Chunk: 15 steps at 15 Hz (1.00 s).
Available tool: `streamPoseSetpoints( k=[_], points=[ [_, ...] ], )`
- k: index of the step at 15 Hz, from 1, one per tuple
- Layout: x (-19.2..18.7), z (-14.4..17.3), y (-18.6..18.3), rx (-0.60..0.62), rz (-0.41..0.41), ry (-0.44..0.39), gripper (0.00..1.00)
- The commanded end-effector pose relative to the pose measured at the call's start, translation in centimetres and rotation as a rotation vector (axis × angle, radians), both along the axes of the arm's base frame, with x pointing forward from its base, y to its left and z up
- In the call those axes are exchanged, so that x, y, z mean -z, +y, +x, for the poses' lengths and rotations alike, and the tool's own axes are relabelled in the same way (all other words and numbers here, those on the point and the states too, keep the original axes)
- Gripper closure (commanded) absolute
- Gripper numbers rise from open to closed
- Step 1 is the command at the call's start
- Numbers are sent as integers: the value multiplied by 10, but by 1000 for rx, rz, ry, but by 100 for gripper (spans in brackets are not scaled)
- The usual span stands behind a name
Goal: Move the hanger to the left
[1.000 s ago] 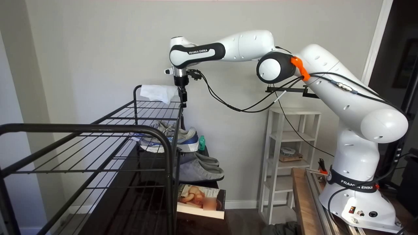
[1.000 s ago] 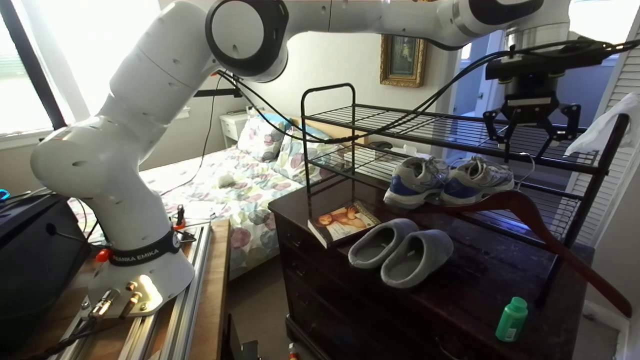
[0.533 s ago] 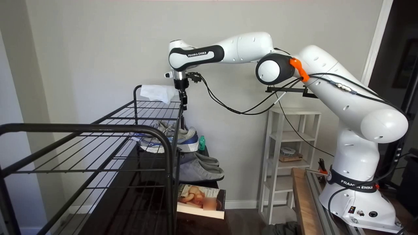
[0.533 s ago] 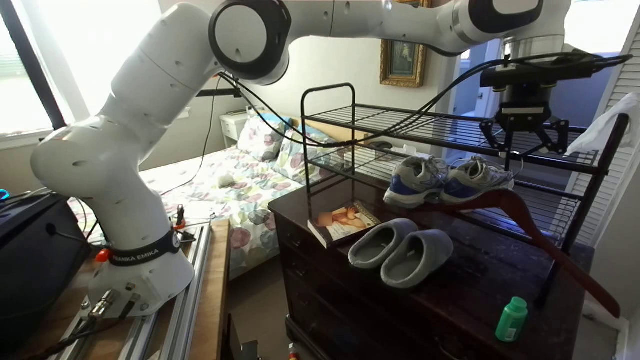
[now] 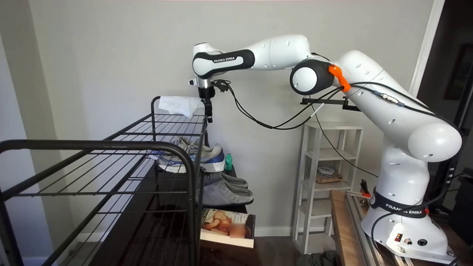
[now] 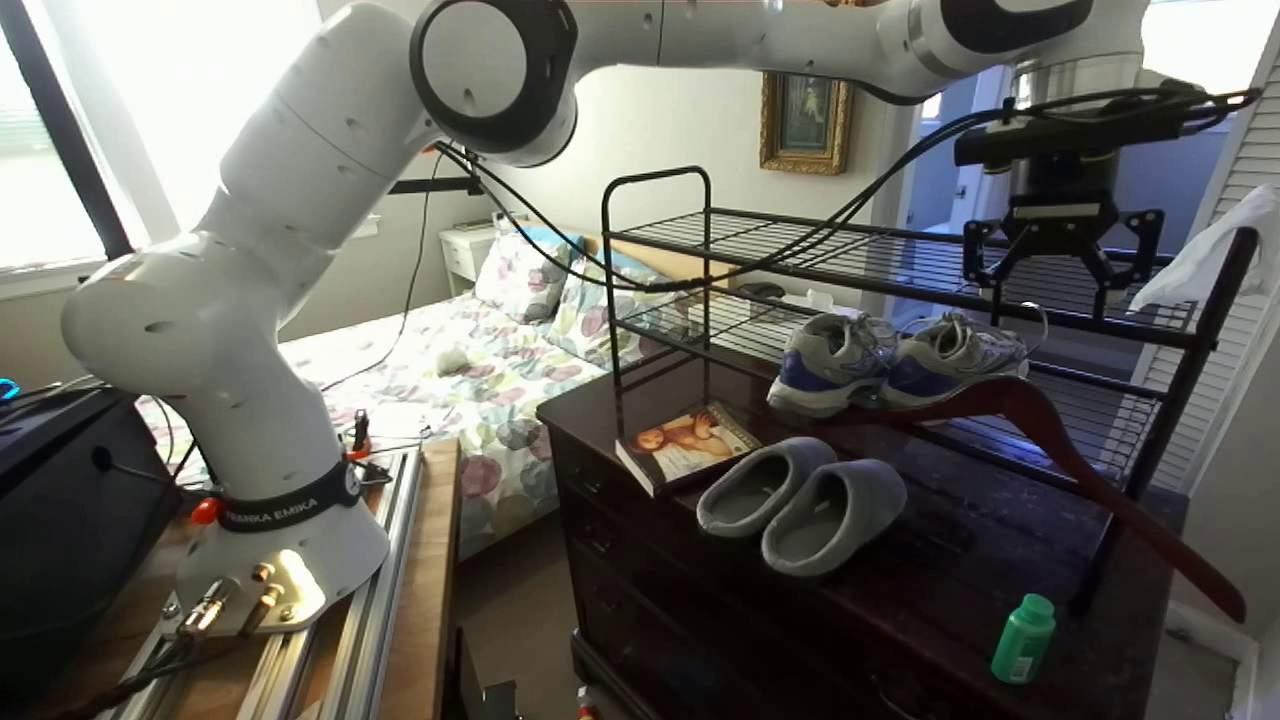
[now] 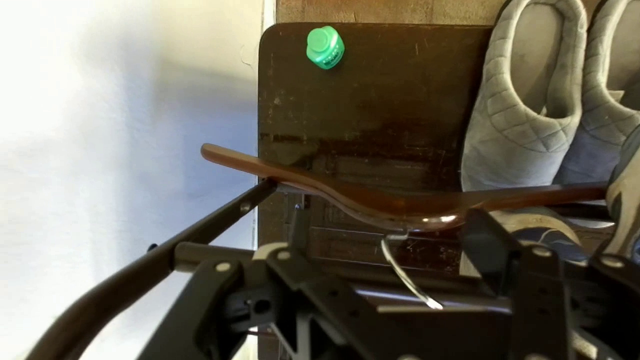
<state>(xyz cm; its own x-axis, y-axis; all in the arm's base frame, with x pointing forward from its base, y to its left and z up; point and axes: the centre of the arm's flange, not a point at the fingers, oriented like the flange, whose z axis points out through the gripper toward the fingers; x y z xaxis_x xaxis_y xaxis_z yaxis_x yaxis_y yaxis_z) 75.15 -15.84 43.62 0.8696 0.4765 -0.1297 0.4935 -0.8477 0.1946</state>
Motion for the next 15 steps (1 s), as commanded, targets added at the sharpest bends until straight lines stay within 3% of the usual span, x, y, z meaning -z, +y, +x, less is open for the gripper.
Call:
streamPoseSetpoints(
  k=[1,2,7,9,11,14,15],
  points=[
    [5,-14,-2,66,17,-12,6],
    [8,-11,-4,67,24,-13,5],
    [16,-4,-2,67,50,-9,23],
    [17,-2,0,63,52,-24,50],
    [17,4,2,57,46,-68,54],
    [18,7,3,37,36,-95,76],
    [20,7,3,38,42,-89,87]
  ],
)
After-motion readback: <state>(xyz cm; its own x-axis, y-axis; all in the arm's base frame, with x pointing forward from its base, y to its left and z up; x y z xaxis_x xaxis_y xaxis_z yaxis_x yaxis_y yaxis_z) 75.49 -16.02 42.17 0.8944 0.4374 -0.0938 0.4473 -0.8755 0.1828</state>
